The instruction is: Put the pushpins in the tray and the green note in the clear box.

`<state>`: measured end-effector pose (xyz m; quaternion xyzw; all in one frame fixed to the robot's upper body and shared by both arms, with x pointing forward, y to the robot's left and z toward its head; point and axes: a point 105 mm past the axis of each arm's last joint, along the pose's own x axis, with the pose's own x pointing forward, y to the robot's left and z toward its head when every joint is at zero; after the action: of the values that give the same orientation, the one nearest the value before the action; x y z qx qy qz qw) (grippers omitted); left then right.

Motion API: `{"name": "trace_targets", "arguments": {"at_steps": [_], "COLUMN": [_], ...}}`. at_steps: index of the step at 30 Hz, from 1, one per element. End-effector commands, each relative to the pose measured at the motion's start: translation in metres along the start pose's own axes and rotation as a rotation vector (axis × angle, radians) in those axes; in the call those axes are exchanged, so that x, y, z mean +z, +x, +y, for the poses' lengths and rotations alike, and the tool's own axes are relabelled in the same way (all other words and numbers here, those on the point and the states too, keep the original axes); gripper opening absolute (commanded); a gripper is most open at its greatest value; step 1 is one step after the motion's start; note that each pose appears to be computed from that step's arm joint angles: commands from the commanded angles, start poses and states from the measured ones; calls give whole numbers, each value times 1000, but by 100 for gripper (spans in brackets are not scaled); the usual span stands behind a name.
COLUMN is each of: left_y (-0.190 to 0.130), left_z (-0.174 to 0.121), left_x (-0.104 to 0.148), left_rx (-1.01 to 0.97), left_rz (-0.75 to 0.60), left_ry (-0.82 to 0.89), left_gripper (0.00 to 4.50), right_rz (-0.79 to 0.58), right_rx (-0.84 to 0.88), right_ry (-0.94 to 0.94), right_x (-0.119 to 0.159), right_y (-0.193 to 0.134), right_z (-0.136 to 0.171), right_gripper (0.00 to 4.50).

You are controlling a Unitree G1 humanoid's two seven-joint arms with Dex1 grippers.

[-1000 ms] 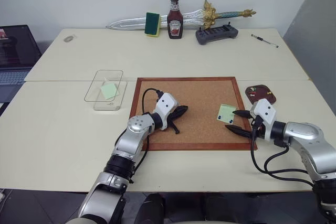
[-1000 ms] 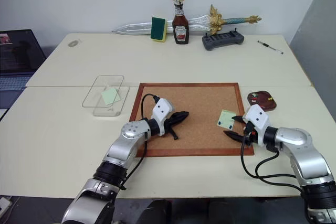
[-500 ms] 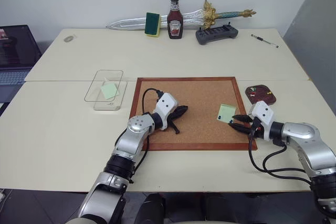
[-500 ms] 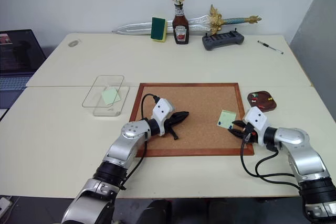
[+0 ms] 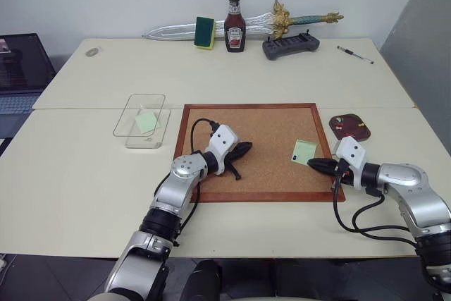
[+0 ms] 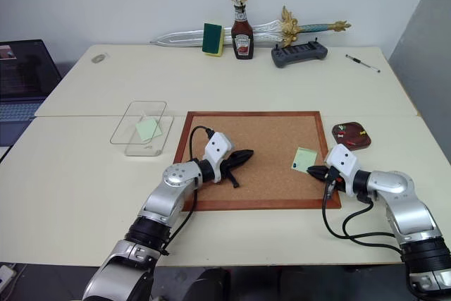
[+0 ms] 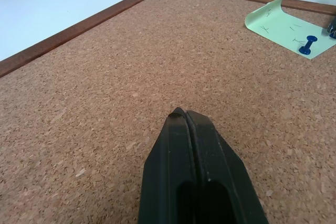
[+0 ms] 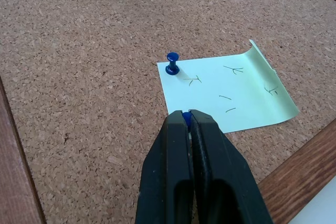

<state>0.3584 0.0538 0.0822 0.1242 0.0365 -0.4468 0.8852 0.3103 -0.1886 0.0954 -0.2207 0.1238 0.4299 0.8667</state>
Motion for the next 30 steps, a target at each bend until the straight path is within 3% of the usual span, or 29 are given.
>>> {"name": "trace_targets", "arguments": {"at_steps": [1, 16, 23, 26, 30], "left_y": [0, -1, -1, -1, -1], "left_z": [-11, -14, -15, -15, -16], "left_x": [-22, -26, -26, -26, -26], "left_rx": [-36, -45, -48, -51, -51], "left_rz": [71, 87, 86, 86, 85], "left_ry": [-24, -23, -24, -22, -20], "left_gripper": [0, 0, 0, 0, 0], "right_rz": [-145, -198, -232, -176, -118], "right_rx": [-29, -71, -276, -426, -505], "right_ry": [-37, -14, 164, 198, 233], "right_x": [38, 50, 45, 31, 21], "right_y": [-11, -20, -32, -37, -33], "right_z": [-9, -19, -61, -90, -107], "right_gripper": [7, 7, 7, 7, 7]}}
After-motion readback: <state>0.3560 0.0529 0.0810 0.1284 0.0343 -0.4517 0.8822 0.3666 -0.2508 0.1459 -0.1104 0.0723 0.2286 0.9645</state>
